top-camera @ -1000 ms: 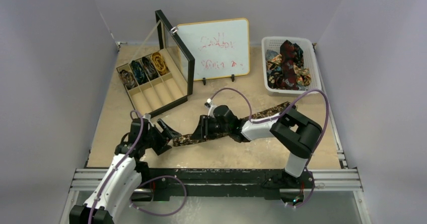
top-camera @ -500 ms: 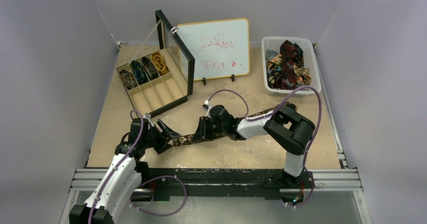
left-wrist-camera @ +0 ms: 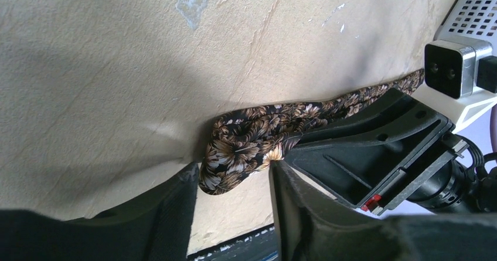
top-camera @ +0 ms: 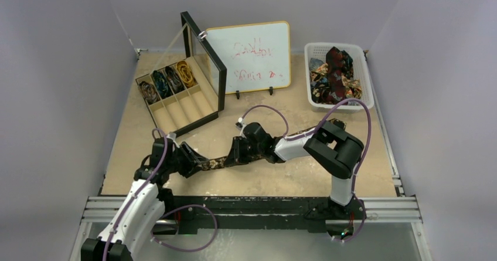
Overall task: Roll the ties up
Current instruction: Roll the tie at the center of the board.
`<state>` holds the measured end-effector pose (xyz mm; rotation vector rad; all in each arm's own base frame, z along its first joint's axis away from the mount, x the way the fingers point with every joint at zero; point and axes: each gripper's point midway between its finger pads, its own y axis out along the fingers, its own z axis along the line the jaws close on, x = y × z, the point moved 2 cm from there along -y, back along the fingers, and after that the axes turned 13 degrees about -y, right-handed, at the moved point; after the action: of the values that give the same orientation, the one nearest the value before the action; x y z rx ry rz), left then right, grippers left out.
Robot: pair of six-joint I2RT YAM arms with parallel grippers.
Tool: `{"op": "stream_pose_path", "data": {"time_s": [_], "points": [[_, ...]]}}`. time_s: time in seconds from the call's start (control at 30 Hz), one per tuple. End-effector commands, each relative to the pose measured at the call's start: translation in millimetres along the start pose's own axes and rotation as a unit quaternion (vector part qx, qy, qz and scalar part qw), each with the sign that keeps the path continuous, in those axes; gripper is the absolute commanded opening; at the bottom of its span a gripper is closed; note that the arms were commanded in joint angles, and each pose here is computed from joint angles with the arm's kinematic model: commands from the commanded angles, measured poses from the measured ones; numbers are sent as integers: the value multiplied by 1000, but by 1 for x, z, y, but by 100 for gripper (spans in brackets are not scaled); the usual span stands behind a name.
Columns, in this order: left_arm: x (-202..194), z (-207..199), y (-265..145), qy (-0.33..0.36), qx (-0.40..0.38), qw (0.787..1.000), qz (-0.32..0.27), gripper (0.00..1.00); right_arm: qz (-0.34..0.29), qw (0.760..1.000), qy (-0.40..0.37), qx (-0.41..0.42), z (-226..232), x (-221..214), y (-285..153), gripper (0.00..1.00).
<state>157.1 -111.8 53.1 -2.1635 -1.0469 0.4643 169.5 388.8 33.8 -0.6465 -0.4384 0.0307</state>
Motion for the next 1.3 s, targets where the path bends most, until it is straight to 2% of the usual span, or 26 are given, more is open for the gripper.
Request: {"op": "stream_pose_path", "data": {"time_s": [0.0,0.1,0.47,0.6,0.77,0.9,1.03,1.27], "points": [[-1,-5,2,28,-18,999,5,42,6,1000,6,3,1,3,1,20],[-1,-5,2,35,-19,999,6,36,9,1000,8,2,0,3,2,20],[0,2,8,76,-20,997,9,34,22,1000,12,8,-1,1,6,20],[-3,3,11,84,-28,996,21,29,23,1000,12,8,-1,2,7,20],[0,0,11,88,-32,996,15,15,27,1000,9,14,2,2,7,23],[1,-3,10,91,-34,995,12,0,10,1000,-10,9,9,13,-1,34],[0,-5,10,98,-40,994,16,0,-11,1000,-24,13,21,26,-11,38],[-2,-8,10,106,-47,993,26,0,-18,999,-26,-33,10,32,-11,32]]}}
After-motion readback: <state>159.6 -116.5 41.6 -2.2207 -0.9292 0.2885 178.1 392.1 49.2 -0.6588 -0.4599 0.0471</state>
